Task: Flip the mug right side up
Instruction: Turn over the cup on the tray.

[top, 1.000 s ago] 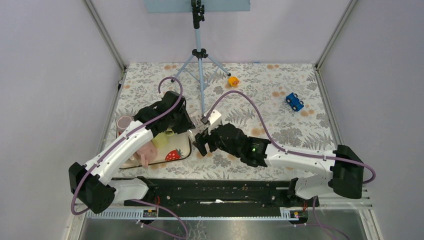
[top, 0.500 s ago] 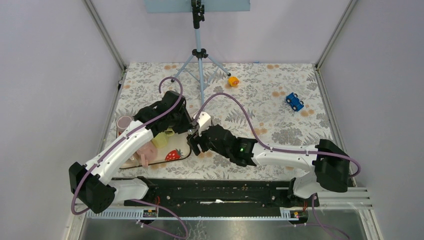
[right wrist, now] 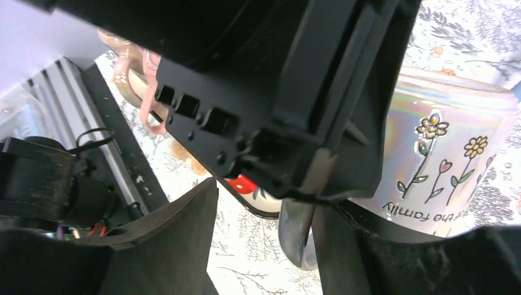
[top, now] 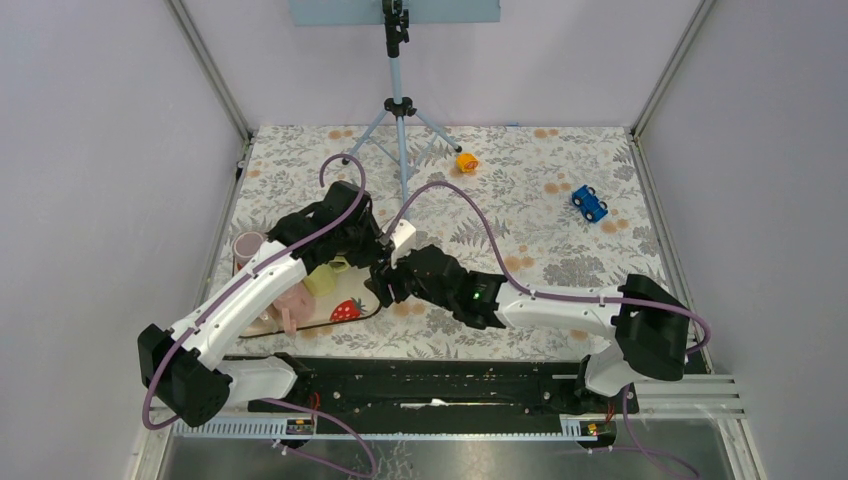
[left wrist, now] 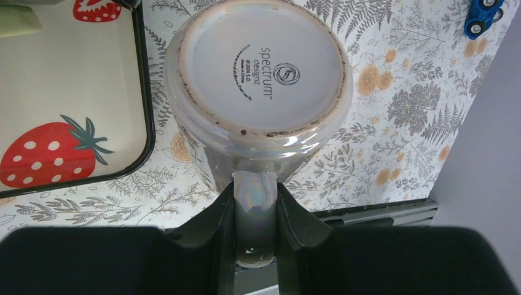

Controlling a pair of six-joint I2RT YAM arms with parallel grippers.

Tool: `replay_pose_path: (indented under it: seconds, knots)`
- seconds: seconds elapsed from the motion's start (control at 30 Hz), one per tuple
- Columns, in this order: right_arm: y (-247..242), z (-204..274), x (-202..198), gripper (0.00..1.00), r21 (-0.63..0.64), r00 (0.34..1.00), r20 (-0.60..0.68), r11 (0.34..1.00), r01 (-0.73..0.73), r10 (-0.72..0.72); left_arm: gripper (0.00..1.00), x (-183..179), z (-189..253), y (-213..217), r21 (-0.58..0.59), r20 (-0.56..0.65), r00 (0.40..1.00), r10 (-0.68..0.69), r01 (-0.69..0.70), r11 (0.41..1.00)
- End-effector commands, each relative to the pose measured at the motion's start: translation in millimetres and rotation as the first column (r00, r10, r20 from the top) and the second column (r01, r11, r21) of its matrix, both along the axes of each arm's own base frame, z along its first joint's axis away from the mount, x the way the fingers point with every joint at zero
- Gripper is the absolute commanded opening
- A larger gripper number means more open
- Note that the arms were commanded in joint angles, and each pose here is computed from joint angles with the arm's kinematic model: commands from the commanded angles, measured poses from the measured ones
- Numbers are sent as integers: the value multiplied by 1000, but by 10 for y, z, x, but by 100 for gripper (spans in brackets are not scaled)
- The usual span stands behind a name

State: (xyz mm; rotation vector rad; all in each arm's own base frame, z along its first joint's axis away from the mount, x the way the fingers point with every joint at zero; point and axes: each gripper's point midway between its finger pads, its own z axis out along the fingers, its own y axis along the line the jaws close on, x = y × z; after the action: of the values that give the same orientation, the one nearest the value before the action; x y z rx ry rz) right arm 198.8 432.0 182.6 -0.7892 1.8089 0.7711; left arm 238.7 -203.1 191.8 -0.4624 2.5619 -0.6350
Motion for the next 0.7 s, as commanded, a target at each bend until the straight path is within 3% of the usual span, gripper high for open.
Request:
replay_pose_path:
  seconds: [0.0, 0.17, 0.4, 0.67]
  knots:
    - [130, 290, 66, 61, 164, 997, -69, 986, -25, 37, 0, 205, 590, -165, -152, 183, 983, 14, 14, 988]
    - [106, 275, 106, 55, 249, 975, -195, 967, -57, 108, 0, 205, 614, -187, -167, 191, 981, 10, 22, 986]
    - [116, 247, 92, 49, 302, 948, -276, 951, -75, 162, 0, 211, 629, -209, -174, 197, 980, 2, 33, 984]
    - [47, 254, 160, 14, 347, 920, -356, 937, -37, 168, 0, 232, 684, -246, -191, 223, 975, -7, 51, 980]
